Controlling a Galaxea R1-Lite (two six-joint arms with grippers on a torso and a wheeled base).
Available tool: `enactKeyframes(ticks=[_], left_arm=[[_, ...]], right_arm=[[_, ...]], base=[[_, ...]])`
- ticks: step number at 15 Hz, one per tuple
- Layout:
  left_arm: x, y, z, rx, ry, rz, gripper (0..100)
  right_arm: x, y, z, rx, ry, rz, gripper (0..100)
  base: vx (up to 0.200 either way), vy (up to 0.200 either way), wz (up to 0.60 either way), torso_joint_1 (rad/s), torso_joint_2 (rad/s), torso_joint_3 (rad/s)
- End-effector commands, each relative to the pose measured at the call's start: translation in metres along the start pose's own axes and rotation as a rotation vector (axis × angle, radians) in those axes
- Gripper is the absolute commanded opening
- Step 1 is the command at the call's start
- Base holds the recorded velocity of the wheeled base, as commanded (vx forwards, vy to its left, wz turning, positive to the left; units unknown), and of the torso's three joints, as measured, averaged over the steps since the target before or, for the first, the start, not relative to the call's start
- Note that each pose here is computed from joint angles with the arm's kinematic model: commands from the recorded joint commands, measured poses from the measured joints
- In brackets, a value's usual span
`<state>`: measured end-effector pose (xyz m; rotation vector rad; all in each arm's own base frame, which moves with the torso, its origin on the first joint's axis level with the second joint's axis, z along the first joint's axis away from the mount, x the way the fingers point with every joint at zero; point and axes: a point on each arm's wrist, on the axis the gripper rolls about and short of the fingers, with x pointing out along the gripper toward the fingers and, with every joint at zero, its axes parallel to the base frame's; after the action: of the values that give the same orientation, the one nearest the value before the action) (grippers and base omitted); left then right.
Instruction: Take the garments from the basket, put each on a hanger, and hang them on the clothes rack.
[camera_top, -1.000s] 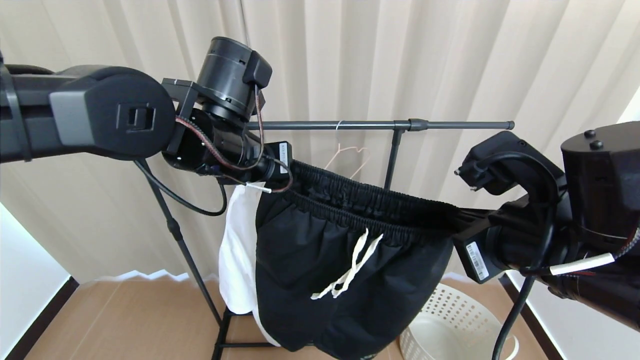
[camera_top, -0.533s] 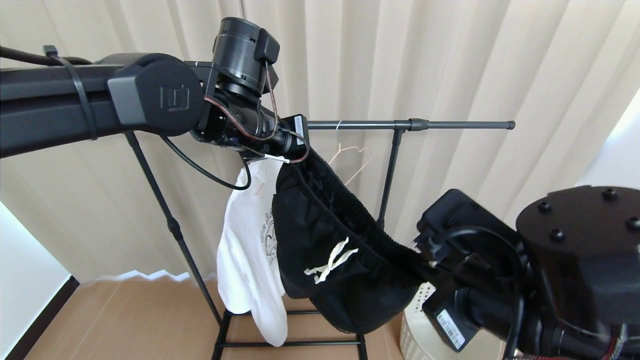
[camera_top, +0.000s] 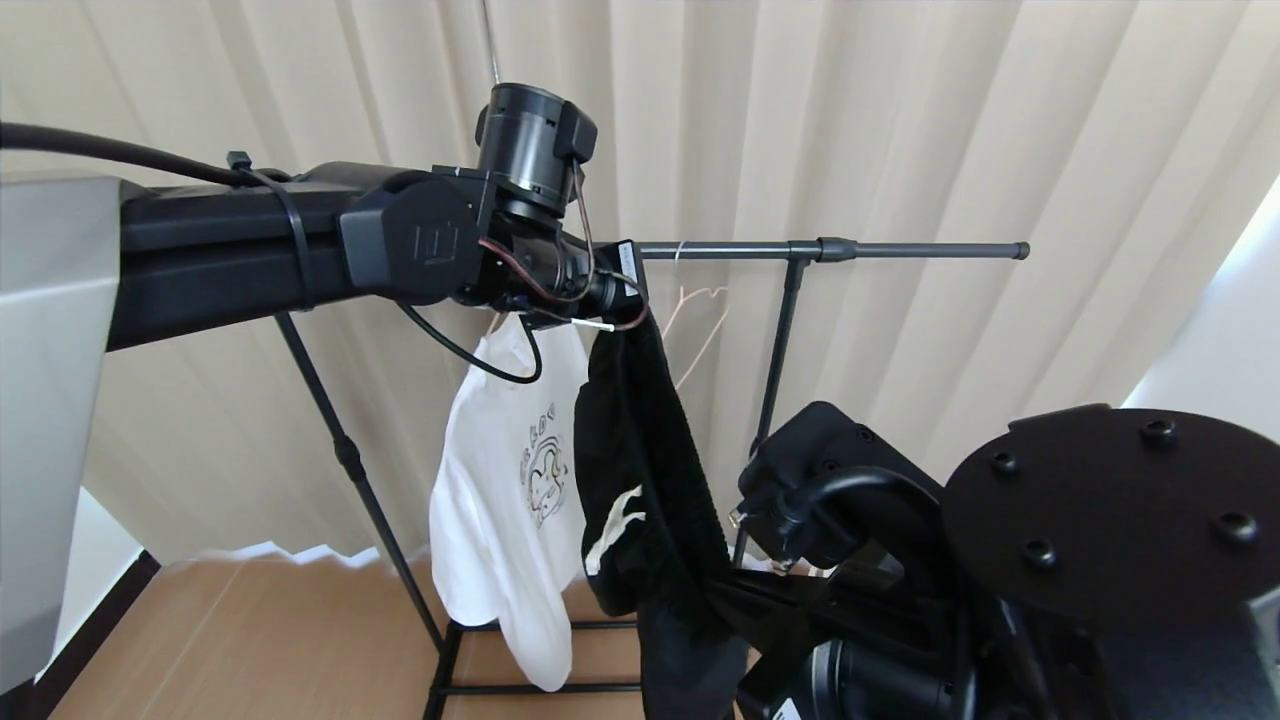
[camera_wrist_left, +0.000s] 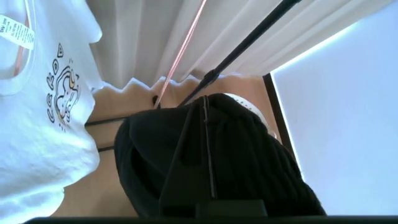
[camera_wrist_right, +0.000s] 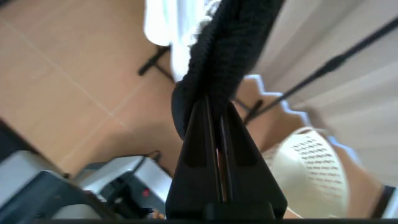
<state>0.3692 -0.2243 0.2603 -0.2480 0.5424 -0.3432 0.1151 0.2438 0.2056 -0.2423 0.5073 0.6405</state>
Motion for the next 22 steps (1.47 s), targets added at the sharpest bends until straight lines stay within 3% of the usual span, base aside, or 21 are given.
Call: enactKeyframes(ticks=[1, 3, 5, 8, 13, 14, 16, 19, 21, 22], left_arm=[[0.0, 0.001, -0.001, 0.02, 0.013, 0.006, 0], [-0.017, 0.003, 0.003, 0.034, 0.038, 0.026, 0], [-0.031, 0.011, 0.005, 0.069, 0.076, 0.061, 0], [-0.059, 0.019, -0.008, 0.15, 0.212, 0.114, 0], [-0.113, 0.023, -0.065, 0.271, 0.383, 0.125, 0], [-0.12, 0.022, -0.073, 0.284, 0.39, 0.112, 0], [-0.134, 0.019, -0.116, 0.352, 0.434, 0.068, 0], [-0.138, 0.009, -0.159, 0.443, 0.498, 0.018, 0], [-0.139, -0.006, -0.172, 0.472, 0.479, -0.049, 0], [-0.142, -0.023, -0.179, 0.456, 0.455, -0.114, 0]], right_arm=[[0.007, 0.003, -0.002, -0.009, 0.022, 0.004, 0], [0.023, -0.002, -0.009, -0.026, 0.067, -0.061, 0], [0.03, -0.029, -0.005, -0.028, 0.089, -0.15, 0], [0.041, -0.068, 0.005, 0.012, 0.102, -0.271, 0], [0.106, -0.131, 0.034, 0.153, 0.098, -0.432, 0], [0.119, -0.135, 0.036, 0.171, 0.098, -0.442, 0], [0.157, -0.138, 0.05, 0.324, 0.04, -0.454, 0], [0.168, -0.139, 0.071, 0.497, -0.066, -0.445, 0], [0.167, -0.139, 0.082, 0.566, -0.116, -0.435, 0], [0.167, -0.138, 0.086, 0.593, -0.139, -0.427, 0]], base=[[0.0, 0.0, 0.0, 0.0, 0.0, 0.0], [0.0, 0.0, 0.0, 0.0, 0.0, 0.0], [0.0, 0.0, 0.0, 0.0, 0.0, 0.0], [0.0, 0.0, 0.0, 0.0, 0.0, 0.0], [0.0, 0.0, 0.0, 0.0, 0.0, 0.0], [0.0, 0.0, 0.0, 0.0, 0.0, 0.0], [0.0, 0.0, 0.0, 0.0, 0.0, 0.0], [0.0, 0.0, 0.0, 0.0, 0.0, 0.0], [0.0, 0.0, 0.0, 0.0, 0.0, 0.0], [0.0, 0.0, 0.0, 0.0, 0.0, 0.0]])
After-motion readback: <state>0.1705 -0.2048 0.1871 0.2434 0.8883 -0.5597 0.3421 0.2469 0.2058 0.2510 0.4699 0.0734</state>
